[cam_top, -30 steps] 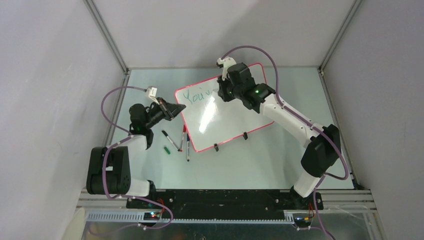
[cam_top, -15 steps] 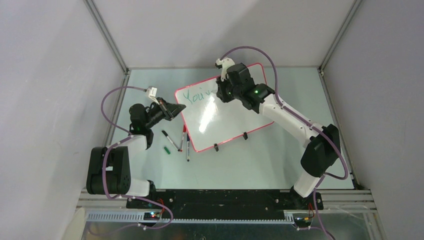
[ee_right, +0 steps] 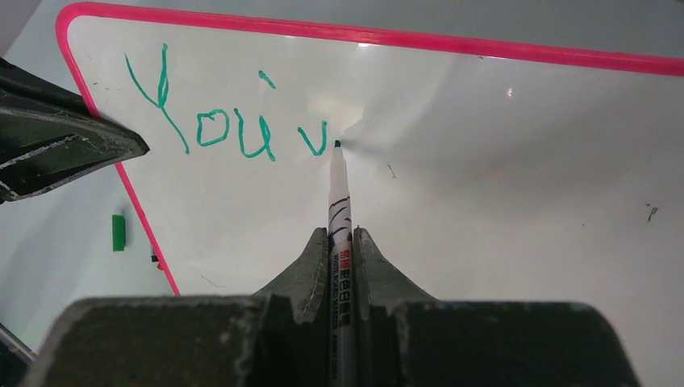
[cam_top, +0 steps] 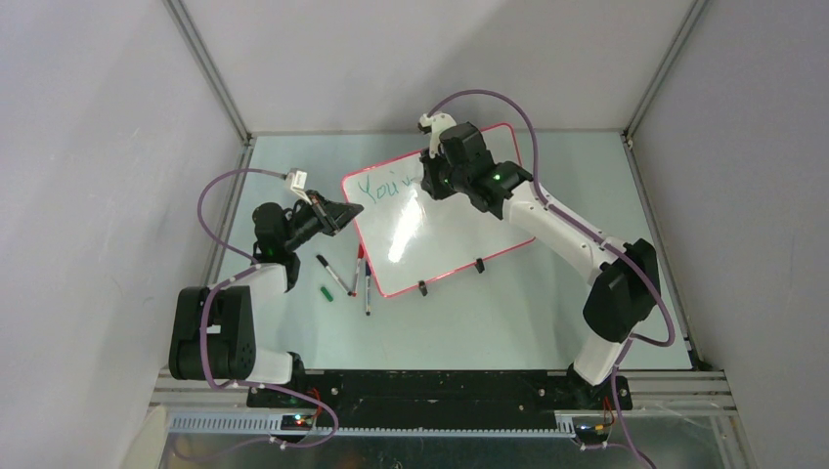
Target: Write a sentence on the whiteboard
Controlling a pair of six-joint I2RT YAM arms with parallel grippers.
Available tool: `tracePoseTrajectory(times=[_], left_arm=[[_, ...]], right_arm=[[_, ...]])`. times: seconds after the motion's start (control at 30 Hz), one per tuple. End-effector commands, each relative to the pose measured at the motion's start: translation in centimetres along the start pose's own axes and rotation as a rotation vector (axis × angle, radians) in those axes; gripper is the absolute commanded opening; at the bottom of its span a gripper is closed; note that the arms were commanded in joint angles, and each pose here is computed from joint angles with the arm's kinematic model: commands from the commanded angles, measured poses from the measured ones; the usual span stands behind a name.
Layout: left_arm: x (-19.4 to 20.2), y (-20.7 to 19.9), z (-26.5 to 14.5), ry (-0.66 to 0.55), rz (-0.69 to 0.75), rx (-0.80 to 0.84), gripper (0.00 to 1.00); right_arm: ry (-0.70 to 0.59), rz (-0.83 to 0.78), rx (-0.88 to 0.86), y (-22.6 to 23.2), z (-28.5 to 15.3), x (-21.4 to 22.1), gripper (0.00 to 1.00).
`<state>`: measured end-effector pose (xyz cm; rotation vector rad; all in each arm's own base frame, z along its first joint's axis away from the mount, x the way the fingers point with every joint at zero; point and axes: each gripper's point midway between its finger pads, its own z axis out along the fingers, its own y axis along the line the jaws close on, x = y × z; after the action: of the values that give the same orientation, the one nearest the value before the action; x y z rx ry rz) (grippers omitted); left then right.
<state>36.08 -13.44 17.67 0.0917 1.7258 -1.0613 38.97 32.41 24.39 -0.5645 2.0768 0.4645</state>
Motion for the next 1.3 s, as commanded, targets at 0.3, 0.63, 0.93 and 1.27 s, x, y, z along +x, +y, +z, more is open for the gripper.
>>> tracePoseTrajectory(times=[0.3,0.63,0.93,1.27], left_arm=[[3.7,4.2,-0.5,0.087,0.063,-0.159,0.0],[3.8,4.3,-0.5,0.088,0.061,-0.16,0.0],[3.7,4.3,-0.5,0.088,0.061,-0.161,0.0],[3.8,4.2,-0.5,0.089,0.061,-0.159,0.0]], right_arm=[[-0.047,0.027,0.055,-1.8,-0.5,-2.0,0.0],[-0.063,0.027,0.037,-1.3,-0.3,-3.0,0.0],[-0.06,0.015,0.017,-0.6,0.0,-3.3,0.0],[-0.023,0.002,-0.002,0.2,0.1,-2.0,0.0]])
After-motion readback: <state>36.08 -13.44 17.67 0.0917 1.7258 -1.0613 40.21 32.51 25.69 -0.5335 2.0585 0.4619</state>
